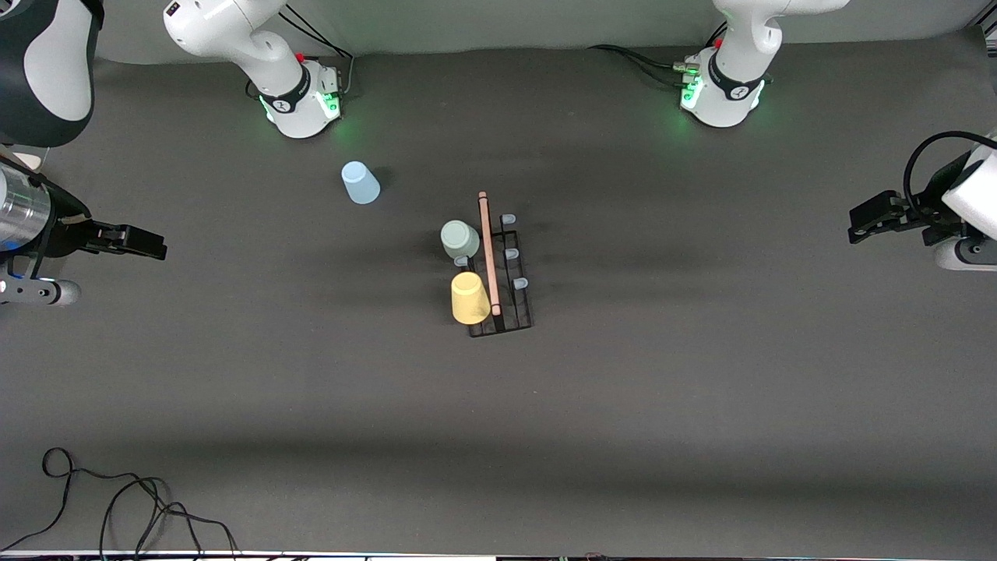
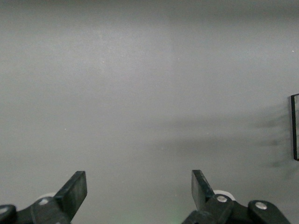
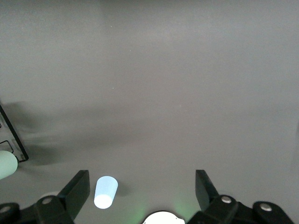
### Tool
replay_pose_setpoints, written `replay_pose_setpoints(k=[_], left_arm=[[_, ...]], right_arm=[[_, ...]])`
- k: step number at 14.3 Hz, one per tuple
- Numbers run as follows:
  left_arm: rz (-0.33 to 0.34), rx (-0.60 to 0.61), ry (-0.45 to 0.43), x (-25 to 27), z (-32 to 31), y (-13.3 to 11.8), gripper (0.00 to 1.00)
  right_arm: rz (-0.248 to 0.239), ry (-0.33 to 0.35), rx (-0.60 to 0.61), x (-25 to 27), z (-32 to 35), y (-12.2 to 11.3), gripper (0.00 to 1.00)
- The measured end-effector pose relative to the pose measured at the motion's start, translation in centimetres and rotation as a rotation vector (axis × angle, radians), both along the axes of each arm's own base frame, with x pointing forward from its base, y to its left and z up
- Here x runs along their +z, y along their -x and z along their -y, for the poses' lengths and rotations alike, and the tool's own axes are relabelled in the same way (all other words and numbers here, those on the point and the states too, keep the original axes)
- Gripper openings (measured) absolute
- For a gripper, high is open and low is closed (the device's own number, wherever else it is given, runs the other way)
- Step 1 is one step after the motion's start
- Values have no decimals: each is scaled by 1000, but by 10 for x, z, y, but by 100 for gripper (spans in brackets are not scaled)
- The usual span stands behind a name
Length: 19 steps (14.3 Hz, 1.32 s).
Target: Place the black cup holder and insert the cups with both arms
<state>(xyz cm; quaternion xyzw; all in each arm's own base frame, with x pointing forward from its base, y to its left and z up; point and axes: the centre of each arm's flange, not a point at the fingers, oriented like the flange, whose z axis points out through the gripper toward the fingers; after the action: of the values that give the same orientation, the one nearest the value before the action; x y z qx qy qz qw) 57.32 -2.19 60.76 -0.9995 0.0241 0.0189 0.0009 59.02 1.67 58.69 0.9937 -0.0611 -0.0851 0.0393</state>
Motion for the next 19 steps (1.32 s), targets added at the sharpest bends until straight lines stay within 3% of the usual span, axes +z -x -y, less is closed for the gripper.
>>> replay_pose_setpoints(k=[5,9,13,19], left_arm=[[0,0,0,0,0,0,100],[2,0,0,0,0,0,100],[8,-2,0,1,1,-1,100],[11,-2,1,1,1,-1,100]], right_arm=[[-5,-6,-16,-3,11,-1,100],[-20,-58,-33,-11,43,-4,100],[-3,-82,-21,0,58,4,100],[100,-69,-8,-8,66,31,100]])
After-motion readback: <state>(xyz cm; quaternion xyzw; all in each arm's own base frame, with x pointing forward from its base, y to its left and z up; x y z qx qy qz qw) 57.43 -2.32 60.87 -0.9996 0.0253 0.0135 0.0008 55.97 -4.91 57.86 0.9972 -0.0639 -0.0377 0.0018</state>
